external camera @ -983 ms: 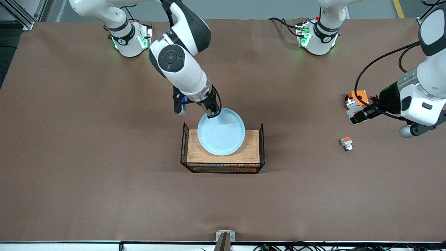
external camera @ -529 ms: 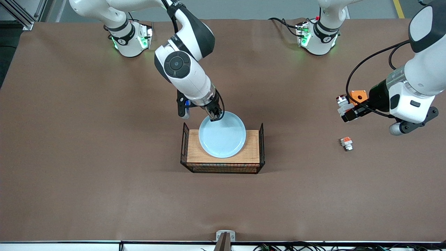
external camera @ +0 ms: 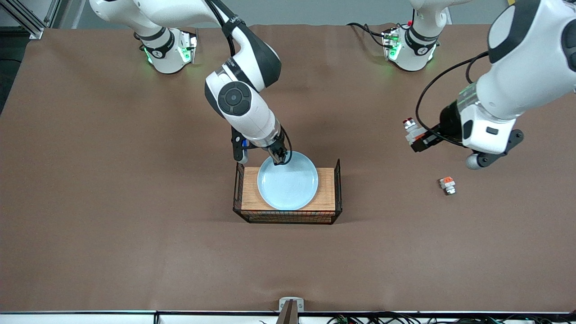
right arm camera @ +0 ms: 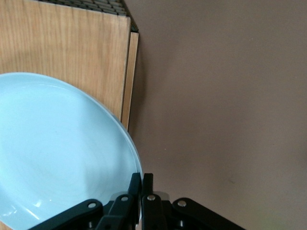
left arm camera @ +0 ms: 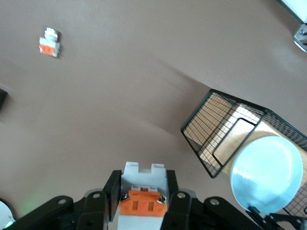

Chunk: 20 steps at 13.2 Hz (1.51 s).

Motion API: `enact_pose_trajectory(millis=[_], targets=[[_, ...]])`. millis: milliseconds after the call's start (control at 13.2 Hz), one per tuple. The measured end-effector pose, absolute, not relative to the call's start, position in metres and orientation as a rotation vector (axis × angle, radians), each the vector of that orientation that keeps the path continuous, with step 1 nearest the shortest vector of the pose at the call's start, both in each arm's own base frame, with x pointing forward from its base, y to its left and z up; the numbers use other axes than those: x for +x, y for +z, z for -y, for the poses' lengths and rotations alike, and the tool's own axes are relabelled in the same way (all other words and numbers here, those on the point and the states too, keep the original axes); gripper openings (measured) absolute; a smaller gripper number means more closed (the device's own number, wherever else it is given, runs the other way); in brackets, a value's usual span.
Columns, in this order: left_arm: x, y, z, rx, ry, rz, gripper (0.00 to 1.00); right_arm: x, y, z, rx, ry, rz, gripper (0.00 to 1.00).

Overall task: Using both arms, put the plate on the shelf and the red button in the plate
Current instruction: 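Lower the plate onto the tray while the left gripper carries the button over, then open the right gripper and withdraw it while the left gripper nears the plate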

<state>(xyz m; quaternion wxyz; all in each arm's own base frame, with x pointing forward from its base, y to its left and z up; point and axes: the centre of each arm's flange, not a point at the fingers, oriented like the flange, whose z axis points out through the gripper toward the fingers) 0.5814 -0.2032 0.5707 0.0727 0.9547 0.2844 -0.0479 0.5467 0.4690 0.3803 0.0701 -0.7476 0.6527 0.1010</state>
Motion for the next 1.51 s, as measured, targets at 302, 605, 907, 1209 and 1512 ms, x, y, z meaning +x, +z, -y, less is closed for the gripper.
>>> enact_pose_trajectory(millis=[302, 605, 907, 1209, 1512], targets=[[0.576, 0.568, 0.253, 2.801, -0.146, -0.971, 0.42, 0.552, 0.370, -0.468, -2.279, 0.302, -1.944, 0.08], [0.574, 0.563, 0.304, 2.682, -0.124, -1.097, 0.42, 0.556, 0.371, -0.465, -2.265, 0.299, -1.956, 0.38], [0.579, 0.557, 0.320, 2.613, -0.119, -1.161, 0.42, 0.557, 0.394, -0.464, -2.299, 0.326, -1.959, 0.81], [0.583, 0.543, 0.347, 2.513, -0.119, -1.231, 0.42, 0.532, 0.494, -0.450, -2.468, 0.361, -1.786, 1.00], [0.588, 0.509, 0.378, 2.450, -0.121, -1.296, 0.42, 0.501, 0.588, -0.375, -2.709, 0.324, -1.485, 1.00]])
